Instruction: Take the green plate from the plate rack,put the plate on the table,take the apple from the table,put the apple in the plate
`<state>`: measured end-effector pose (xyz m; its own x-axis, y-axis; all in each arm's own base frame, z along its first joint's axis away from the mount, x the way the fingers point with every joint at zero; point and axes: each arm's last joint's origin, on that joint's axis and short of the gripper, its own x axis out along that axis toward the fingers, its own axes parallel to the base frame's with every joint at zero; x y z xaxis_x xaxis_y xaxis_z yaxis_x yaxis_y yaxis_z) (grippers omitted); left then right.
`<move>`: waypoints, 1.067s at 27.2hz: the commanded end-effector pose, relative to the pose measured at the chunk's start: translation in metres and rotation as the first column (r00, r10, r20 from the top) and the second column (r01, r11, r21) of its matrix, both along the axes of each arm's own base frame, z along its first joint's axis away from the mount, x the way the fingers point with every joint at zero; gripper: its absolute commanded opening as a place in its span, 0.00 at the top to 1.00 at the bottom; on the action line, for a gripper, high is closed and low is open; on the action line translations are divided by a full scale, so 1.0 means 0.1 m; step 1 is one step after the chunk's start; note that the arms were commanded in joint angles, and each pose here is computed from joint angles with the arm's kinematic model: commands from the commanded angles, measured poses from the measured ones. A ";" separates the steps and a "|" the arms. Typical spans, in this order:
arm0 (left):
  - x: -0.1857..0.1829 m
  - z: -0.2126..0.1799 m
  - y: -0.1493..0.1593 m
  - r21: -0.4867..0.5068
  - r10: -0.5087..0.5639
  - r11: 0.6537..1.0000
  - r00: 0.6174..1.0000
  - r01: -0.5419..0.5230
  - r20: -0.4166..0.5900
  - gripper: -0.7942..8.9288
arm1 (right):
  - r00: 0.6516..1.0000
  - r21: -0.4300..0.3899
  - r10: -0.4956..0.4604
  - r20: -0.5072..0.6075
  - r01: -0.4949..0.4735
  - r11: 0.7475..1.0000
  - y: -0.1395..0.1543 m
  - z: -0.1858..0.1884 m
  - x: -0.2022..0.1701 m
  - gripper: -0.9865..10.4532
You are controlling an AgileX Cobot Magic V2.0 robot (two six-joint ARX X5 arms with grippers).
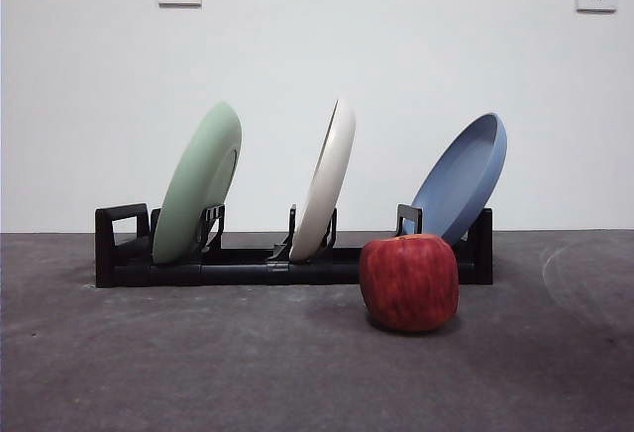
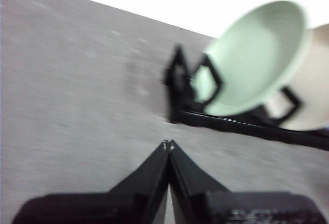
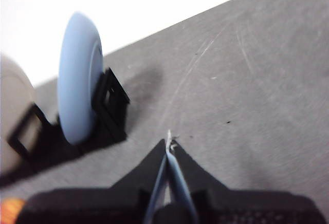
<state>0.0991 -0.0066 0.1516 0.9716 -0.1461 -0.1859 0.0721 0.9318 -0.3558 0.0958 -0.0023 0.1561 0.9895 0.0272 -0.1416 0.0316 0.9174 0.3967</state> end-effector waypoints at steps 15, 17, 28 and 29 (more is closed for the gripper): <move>-0.10 1.34 -0.10 -0.091 -0.368 0.917 0.911 0.389 0.186 0.92 | 0.917 0.130 0.330 0.226 -0.364 0.922 0.10 1.31 -0.04 0.92; -0.05 1.54 -0.12 -0.089 -0.425 0.890 0.885 0.447 0.189 0.92 | 0.895 0.110 0.402 0.195 -0.427 0.898 0.12 1.54 0.01 0.92; 0.39 2.42 -0.23 -0.046 -0.592 0.806 0.803 0.591 -0.066 0.92 | 0.702 0.076 0.712 -0.004 -0.710 0.700 0.27 2.50 0.36 0.92; 0.43 2.47 -0.24 -0.030 -0.586 0.810 0.804 0.586 -0.101 0.92 | 0.700 0.063 0.713 -0.028 -0.711 0.701 0.30 2.54 0.39 0.92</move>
<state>0.1404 -0.0296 0.3920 0.6825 -0.6860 -0.2520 0.5338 0.7035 -0.4693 0.1352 0.0260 0.4058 0.6699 0.7250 -0.1600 -0.5662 0.6383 0.5216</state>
